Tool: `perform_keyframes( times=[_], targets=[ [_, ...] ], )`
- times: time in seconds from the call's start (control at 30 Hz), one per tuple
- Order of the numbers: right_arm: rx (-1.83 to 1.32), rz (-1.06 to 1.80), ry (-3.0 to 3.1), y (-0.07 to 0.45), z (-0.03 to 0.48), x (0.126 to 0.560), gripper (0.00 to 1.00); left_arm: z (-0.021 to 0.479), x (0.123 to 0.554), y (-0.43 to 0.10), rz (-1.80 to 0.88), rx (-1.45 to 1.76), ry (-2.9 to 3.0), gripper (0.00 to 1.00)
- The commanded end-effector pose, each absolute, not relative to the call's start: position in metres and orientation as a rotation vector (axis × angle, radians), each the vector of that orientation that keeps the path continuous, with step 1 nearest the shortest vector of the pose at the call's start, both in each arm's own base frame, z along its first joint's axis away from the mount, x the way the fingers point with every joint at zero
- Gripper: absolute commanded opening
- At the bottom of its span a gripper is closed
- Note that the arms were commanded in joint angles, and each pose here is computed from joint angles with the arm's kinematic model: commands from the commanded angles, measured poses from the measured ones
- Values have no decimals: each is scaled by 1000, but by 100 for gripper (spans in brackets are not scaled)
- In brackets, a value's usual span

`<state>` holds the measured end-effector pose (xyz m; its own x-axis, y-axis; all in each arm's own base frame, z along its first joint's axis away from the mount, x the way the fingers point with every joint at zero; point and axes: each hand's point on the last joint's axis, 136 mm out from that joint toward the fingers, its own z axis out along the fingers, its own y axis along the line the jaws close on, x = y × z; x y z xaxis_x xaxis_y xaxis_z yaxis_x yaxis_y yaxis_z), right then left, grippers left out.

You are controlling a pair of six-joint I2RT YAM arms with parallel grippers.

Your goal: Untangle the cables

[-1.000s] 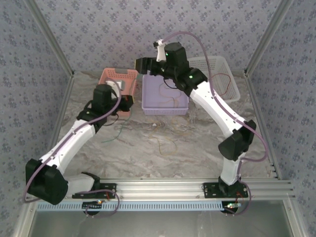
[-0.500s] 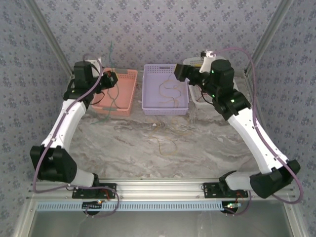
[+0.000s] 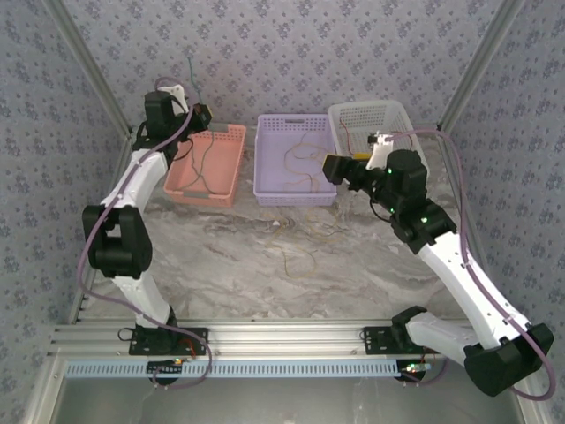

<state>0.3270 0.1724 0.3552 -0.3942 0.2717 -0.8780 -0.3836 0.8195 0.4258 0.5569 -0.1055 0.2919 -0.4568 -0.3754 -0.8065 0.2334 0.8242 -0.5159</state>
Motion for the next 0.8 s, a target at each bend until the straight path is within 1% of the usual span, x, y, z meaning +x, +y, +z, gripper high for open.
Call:
perform_keyframes(
  times=[0.0, 0.13, 0.27, 0.4, 0.53, 0.63, 0.77],
  targets=[
    [-100, 754, 1829, 178, 351, 323, 91, 309, 588, -100, -737, -133, 1794, 0],
    [-107, 769, 1849, 181, 334, 324, 90, 279, 616, -101, -746, -144, 1792, 0],
    [-106, 777, 1880, 185, 317, 326, 89, 247, 632, -103, -764, -175, 1840, 0],
    [-119, 815, 1924, 197, 304, 334, 88, 202, 637, -98, -736, -296, 1932, 0],
    [-254, 844, 1964, 236, 300, 334, 87, 167, 637, -92, -786, -451, 1967, 0],
    [-336, 817, 1957, 259, 300, 331, 86, 148, 637, -90, -827, -550, 1980, 0],
    [-365, 811, 1956, 273, 303, 331, 86, 134, 638, -89, -852, -630, 1988, 0]
  ],
)
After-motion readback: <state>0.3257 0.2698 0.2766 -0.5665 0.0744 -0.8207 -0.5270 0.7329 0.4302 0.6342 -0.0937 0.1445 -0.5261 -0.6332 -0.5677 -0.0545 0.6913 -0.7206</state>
